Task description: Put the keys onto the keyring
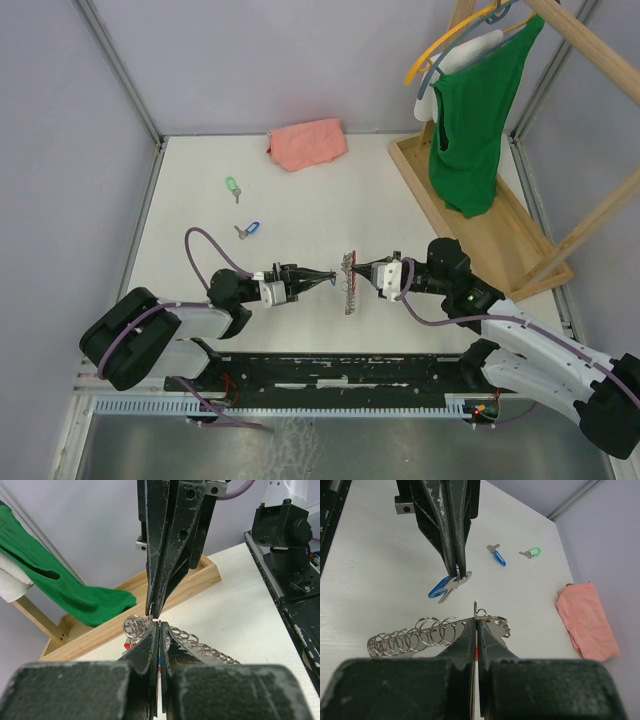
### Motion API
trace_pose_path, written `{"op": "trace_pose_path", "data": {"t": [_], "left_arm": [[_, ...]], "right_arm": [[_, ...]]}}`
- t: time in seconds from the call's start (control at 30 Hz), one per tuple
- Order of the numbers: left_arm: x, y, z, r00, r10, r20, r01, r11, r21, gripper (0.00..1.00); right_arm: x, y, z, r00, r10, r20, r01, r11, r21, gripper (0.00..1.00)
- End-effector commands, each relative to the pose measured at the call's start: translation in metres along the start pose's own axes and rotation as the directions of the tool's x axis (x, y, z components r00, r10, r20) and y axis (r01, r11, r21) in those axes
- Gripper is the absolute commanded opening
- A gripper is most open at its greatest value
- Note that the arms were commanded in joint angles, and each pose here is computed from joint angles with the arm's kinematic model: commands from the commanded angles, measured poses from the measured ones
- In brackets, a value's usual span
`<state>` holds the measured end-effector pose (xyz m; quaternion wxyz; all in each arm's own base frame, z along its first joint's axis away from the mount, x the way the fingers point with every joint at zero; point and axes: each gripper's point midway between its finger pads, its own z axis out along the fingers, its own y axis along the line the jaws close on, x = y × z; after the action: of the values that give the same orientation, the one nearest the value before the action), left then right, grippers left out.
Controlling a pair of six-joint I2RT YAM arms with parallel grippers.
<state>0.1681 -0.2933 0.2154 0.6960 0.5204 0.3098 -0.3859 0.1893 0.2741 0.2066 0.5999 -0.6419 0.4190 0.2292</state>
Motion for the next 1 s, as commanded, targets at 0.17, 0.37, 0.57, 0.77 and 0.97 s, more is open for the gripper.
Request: {"op": "trace_pose_path", "data": {"t": [0.17, 0.37, 0.57, 0.77, 0.97], "left_arm": [[-0.047, 0.008, 0.005, 0.982, 0.117, 0.151, -0.116, 0.993, -0.015, 0.03], [-0.054, 0.007, 0.005, 0.978, 0.119, 0.17, -0.12, 0.993, -0.003, 0.03], [-0.065, 0.005, 0.005, 0.972, 0.123, 0.199, -0.126, 0.992, 0.003, 0.03], [-0.072, 0.003, 0.006, 0.968, 0.128, 0.217, -0.134, 0.991, 0.011, 0.03], [-0.075, 0.003, 0.007, 0.965, 0.131, 0.226, -0.138, 0.99, 0.016, 0.03]], "right_arm": [[-0.043, -0.015, -0.006, 0.98, -0.022, 0.196, 0.012, 0.999, 0.051, 0.01], [-0.04, -0.007, -0.007, 0.979, -0.06, 0.195, 0.055, 0.998, 0.029, 0.01], [-0.043, -0.003, -0.005, 0.975, -0.047, 0.215, 0.048, 0.999, -0.001, 0.01], [-0.045, -0.002, -0.005, 0.974, -0.046, 0.222, 0.049, 0.999, -0.01, 0.01], [-0.047, -0.001, -0.004, 0.971, -0.043, 0.233, 0.05, 0.998, -0.024, 0.01]]}}
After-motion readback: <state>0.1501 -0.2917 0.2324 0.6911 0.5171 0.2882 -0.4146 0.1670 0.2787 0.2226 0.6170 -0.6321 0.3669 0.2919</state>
